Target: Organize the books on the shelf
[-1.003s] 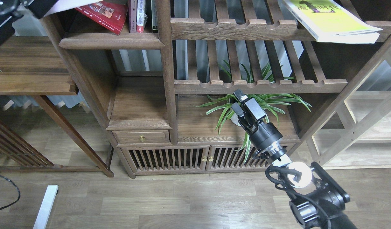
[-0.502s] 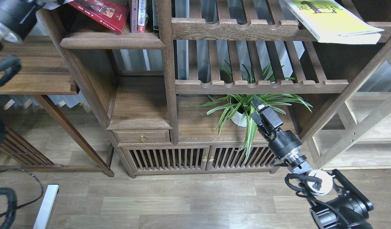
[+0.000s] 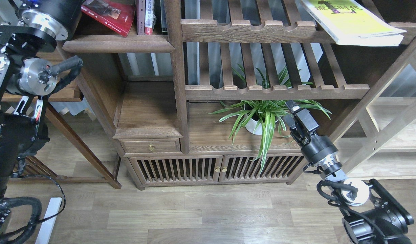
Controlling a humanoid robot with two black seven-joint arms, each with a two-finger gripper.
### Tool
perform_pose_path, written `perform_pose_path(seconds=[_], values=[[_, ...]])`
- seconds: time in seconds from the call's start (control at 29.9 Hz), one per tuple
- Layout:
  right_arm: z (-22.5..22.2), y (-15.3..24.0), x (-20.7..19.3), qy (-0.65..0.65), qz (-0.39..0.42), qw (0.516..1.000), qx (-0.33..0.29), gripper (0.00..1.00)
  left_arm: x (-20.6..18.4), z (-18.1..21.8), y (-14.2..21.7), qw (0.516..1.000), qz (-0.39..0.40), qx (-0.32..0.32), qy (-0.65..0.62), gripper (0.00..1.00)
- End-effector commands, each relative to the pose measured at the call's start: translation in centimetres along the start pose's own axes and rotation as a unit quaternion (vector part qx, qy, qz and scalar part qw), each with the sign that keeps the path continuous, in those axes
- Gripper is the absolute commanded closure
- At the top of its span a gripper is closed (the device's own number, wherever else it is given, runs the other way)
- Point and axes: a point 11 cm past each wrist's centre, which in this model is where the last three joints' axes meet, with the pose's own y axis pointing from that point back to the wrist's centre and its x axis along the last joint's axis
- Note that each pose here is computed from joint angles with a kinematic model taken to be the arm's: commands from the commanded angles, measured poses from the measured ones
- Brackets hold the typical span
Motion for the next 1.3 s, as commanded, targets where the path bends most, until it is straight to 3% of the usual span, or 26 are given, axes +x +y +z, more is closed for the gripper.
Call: perform_pose_path(seconds=[0.0,0.2,1.27], values=[[-0.1,0.0,0.0,-0.003,0.000,1.000,0.003,0.03,-0.2,0.4,-1.0,1.000,0.000,0.002,-0.006,1.00],[-0.7,0.2,0.0,-0.005,0.000,1.000,0.011,0.03,0.4,1.5,-3.0,1.000,0.007,0.002,-0.025,1.00],[-2.6,0.8,0.0,0.011,0.006,1.000,0.021,0.02,3.5,-1.4,-9.3,0.998,0.061,0.022,0.008,0.89]])
